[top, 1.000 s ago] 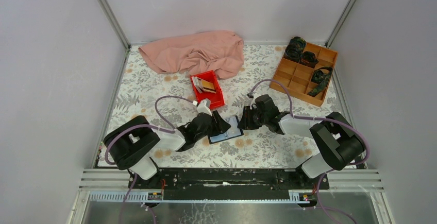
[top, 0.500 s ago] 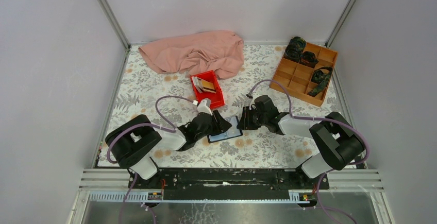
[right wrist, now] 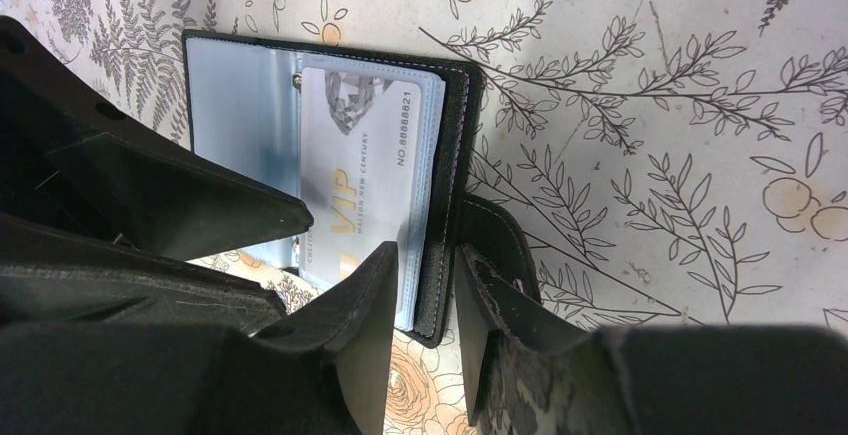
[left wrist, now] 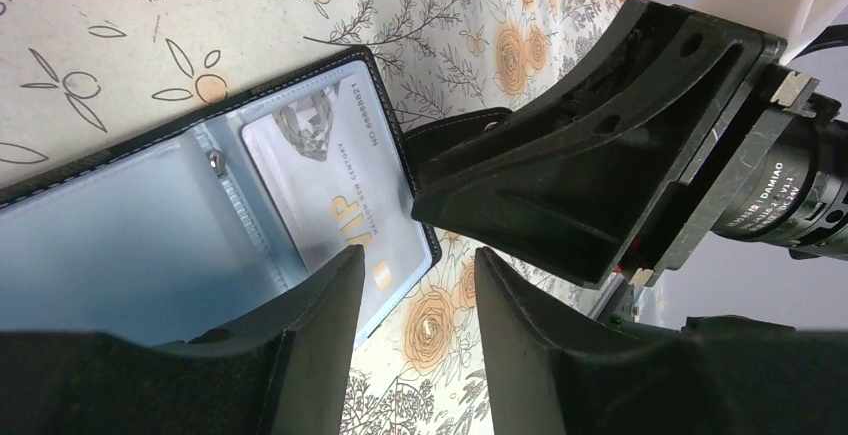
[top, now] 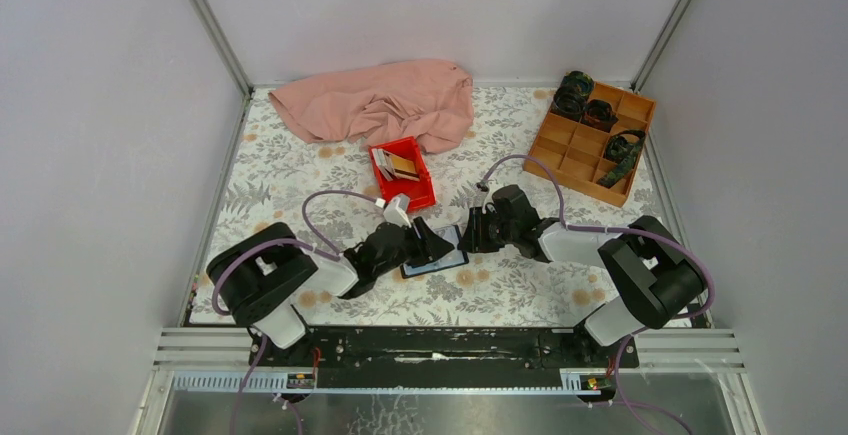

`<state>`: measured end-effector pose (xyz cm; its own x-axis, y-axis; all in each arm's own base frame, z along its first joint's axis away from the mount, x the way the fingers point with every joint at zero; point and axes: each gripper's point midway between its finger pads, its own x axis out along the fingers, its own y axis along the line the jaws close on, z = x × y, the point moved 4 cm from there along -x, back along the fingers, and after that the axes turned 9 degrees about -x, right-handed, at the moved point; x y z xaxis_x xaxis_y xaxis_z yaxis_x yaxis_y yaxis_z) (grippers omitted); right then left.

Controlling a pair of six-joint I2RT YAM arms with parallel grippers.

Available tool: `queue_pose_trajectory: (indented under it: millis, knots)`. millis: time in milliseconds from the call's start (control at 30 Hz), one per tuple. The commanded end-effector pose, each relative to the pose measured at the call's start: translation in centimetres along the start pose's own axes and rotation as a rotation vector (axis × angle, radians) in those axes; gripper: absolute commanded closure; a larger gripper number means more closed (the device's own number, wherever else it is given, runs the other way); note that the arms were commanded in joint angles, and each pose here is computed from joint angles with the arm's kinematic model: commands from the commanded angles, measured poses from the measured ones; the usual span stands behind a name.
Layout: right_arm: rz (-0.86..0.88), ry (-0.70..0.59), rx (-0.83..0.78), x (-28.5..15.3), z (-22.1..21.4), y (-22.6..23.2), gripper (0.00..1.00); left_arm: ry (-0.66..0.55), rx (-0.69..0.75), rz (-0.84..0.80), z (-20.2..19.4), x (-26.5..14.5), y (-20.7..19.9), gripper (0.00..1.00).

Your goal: Take the credit cards out of the card holder

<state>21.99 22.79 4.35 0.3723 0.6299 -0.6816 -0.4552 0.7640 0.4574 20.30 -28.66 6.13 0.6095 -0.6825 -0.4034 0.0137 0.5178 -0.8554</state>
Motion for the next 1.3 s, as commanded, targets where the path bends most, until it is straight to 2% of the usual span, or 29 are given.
queue_pose_trajectory:
  millis: [0, 333, 567, 700, 800, 900, 1267]
  knots:
    - [-0.026, 0.066, 0.006, -0.1, -1.8, -0.4, 0.65, -0.022, -0.010, -0.052, 0.6, -0.4, -0.8, 0.48]
    - [-0.024, 0.031, 0.001, -0.8, -0.6, 0.3, 0.65, -0.110, 0.077, 0.104, 1.9, -3.7, 1.8, 0.50]
    - [-0.026, -0.002, -0.013, -1.9, 0.5, 1.1, 0.65, -0.096, 0.099, 0.154, 1.6, -3.1, 3.0, 0.53]
    - [-0.017, -0.006, -0.027, -2.2, 0.7, 1.9, 0.63, -0.075, 0.086, 0.162, 1.0, -2.5, 3.8, 0.61]
    - [-0.013, 0.008, -0.033, -1.8, 0.6, 2.2, 0.57, -0.058, 0.075, 0.160, 0.6, -2.2, 4.2, 0.72]
    - [-0.022, 0.024, -0.026, -1.2, 0.2, 1.9, 0.56, -0.054, 0.069, 0.159, 0.4, -2.2, 4.4, 0.74]
    - [0.001, 0.017, -0.023, -0.7, 0.8, 2.3, 0.68, -0.061, 0.070, 0.175, 0.5, -2.7, 5.0, 0.76]
